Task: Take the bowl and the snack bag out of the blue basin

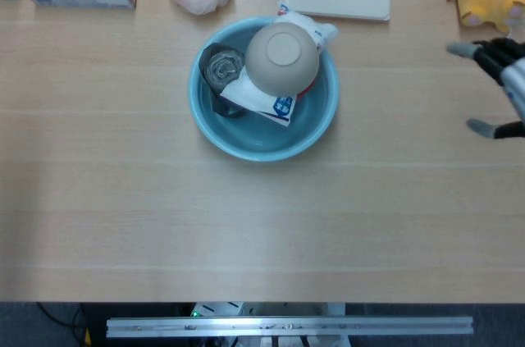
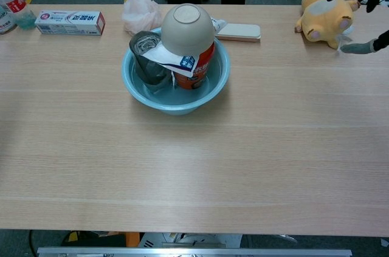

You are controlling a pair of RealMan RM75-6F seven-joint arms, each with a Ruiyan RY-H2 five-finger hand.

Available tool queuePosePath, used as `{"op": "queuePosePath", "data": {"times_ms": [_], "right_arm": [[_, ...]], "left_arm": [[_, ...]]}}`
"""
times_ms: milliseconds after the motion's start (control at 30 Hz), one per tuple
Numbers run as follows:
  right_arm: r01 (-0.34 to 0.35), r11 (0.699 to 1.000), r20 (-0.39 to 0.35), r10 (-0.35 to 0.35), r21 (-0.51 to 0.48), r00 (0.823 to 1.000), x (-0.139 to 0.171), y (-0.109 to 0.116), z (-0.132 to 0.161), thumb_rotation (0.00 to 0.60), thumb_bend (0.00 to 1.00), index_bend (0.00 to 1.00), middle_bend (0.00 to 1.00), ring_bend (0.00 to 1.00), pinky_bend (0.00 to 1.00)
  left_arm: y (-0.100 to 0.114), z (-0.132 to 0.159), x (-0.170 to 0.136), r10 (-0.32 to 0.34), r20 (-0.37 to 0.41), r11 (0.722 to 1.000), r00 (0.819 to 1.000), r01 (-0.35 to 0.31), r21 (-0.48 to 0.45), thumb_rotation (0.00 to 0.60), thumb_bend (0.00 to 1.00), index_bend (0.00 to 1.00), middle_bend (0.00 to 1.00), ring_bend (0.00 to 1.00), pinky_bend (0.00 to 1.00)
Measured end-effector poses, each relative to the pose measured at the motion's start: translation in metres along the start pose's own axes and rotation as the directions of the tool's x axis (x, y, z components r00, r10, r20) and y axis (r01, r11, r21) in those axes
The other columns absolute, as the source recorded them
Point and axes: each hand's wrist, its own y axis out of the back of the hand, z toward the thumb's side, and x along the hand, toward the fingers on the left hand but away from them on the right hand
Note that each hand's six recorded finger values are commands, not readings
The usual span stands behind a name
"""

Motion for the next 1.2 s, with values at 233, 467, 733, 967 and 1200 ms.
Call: {"op": "queuePosePath", "data": {"times_ms": [233, 467, 733, 967, 1200], "right_arm": [[-0.107, 0.994, -0.107, 0.108, 0.016, 0.988, -0.055, 0.003, 0.041, 0.600, 0.00, 0.00, 0.08, 0.05, 0.20], [-0.174, 0.984, -0.199, 0.178, 0.037, 0.964, -0.106, -0.006, 0.084, 0.600, 0.00, 0.00, 0.07, 0.04, 0.19], [-0.191, 0.976, -0.236, 0.211, 0.103, 0.949, -0.154, -0.016, 0.117, 0.600, 0.00, 0.00, 0.07, 0.04, 0.18], [-0.196, 0.972, -0.246, 0.223, 0.133, 0.943, -0.173, -0.023, 0.134, 0.600, 0.00, 0.00, 0.07, 0.04, 0.18], [-0.224, 0.964, -0.240, 0.254, 0.146, 0.937, -0.183, -0.030, 0.142, 0.600, 0.00, 0.00, 0.07, 0.04, 0.18]], "left_arm": [[-0.002, -0.002, 0.000, -0.015, -0.009, 1.000, 1.000, 0.015, 0.003, 0.600, 0.26, 0.26, 0.22, 0.21, 0.25], [-0.005, -0.004, 0.001, -0.033, -0.022, 0.999, 0.999, 0.033, 0.001, 0.600, 0.26, 0.26, 0.22, 0.21, 0.25], [-0.008, -0.008, 0.001, -0.044, -0.043, 0.999, 0.998, 0.043, -0.003, 0.600, 0.26, 0.26, 0.22, 0.21, 0.25], [-0.008, -0.012, 0.001, -0.049, -0.056, 0.999, 0.997, 0.049, -0.007, 0.600, 0.26, 0.25, 0.22, 0.21, 0.25], [-0.009, -0.012, 0.001, -0.058, -0.058, 0.998, 0.997, 0.057, -0.011, 0.600, 0.26, 0.25, 0.22, 0.21, 0.25]]}}
